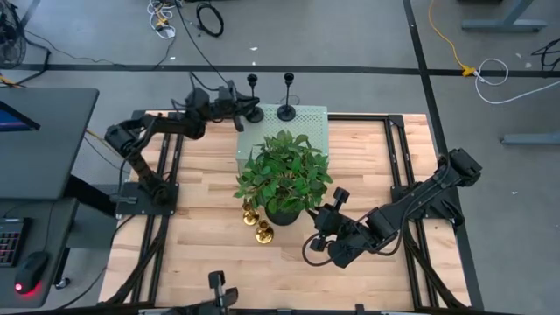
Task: Pick & Place candle stick holders
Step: Put the bottom black candle holder on the shelf
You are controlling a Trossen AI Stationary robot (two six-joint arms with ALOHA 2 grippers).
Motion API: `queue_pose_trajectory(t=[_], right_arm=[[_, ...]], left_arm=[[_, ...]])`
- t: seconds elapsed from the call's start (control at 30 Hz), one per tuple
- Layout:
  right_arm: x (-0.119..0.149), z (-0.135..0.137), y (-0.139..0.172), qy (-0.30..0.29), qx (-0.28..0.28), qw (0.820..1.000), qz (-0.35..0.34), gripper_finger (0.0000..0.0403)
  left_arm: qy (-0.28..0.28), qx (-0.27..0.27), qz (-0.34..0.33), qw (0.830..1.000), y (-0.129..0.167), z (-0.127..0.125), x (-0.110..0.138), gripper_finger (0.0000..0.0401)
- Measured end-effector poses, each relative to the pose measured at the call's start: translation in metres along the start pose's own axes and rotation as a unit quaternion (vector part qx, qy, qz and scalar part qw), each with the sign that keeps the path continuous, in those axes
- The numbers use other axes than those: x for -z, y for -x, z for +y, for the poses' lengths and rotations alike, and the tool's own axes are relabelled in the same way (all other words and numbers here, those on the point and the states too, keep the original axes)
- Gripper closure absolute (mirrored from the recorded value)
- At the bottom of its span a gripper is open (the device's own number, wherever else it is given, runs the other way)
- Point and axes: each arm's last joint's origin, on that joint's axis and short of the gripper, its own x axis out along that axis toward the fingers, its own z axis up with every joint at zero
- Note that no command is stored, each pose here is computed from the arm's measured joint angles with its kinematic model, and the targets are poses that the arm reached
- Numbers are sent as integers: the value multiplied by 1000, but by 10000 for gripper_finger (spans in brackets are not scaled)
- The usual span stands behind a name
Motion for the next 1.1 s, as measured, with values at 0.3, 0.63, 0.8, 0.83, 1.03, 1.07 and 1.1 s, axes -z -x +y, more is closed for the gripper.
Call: queue_pose_trajectory(t=[0.3,0.63,0.8,0.83,1.03,1.07,1.1], right_arm=[[-1,-3,-4,0,15,1000,-2,369],[-3,-7,-9,-5,23,1000,1,369],[-3,-7,-9,-4,23,1000,1,369],[-3,-7,-9,-4,23,1000,1,369],[-3,-7,-9,0,23,1000,1,369],[-3,-7,-9,1,23,1000,1,369],[-3,-7,-9,1,23,1000,1,369]], left_arm=[[6,-12,12,1000,4,9,10,385],[17,2,9,1000,-2,14,15,376],[26,1,20,999,-2,14,18,348],[25,1,19,1000,-2,14,18,345],[26,-5,19,999,-2,15,18,339],[29,-5,18,999,-2,15,18,338],[31,-5,18,999,-2,15,18,337]])
